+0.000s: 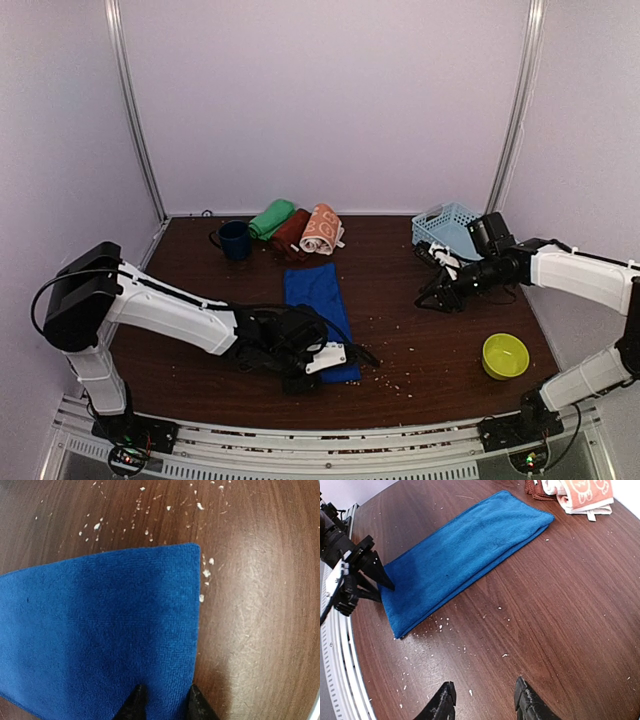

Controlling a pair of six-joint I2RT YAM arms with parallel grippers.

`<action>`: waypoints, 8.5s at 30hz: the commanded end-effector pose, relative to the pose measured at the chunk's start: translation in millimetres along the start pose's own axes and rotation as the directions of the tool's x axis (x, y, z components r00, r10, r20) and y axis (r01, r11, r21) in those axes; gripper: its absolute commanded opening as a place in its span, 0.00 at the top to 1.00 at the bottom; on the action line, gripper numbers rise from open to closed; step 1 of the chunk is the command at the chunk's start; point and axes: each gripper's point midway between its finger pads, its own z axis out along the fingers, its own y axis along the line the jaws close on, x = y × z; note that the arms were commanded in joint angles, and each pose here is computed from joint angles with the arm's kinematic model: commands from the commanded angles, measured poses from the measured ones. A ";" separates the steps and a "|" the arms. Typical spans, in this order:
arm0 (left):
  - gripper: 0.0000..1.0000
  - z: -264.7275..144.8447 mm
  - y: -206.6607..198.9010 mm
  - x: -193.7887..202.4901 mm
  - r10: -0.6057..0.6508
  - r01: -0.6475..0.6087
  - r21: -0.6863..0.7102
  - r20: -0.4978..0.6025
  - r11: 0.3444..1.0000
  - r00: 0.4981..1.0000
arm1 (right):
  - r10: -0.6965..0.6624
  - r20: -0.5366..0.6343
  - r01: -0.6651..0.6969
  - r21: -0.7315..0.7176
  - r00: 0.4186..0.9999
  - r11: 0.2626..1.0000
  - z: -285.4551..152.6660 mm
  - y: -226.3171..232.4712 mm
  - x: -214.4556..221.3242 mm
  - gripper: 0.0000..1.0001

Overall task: Roll the towels
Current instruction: Roll the towel at the center of the board.

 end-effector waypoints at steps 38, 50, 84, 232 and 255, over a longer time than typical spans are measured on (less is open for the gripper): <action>1.00 9.8 -27.0 -14.9 -0.599 0.576 0.756 -0.315 0.310 0.736 | -0.642 -0.114 0.621 -0.171 0.758 0.765 108.7 178.5 7.3 0.59; 1.00 10.6 -25.5 -15.6 -0.601 0.578 0.753 -0.313 0.315 0.735 | -0.668 -0.154 0.640 -0.198 0.728 0.742 148.1 183.4 27.1 0.66; 0.62 -155.9 45.5 -36.2 -0.052 0.186 -0.295 0.408 0.937 0.912 | -0.075 -0.521 -0.238 -0.508 0.850 0.828 179.0 156.5 51.1 1.00; 0.62 -95.9 96.3 -14.5 -0.523 0.526 0.092 0.341 0.846 0.781 | -0.494 -0.430 0.208 -0.557 0.755 0.804 123.5 206.3 99.8 0.98; 0.59 -32.0 -44.1 -39.3 0.207 -0.183 -0.200 0.106 0.963 0.973 | -0.183 -0.751 -0.420 -0.534 0.635 0.733 158.7 161.4 135.3 0.98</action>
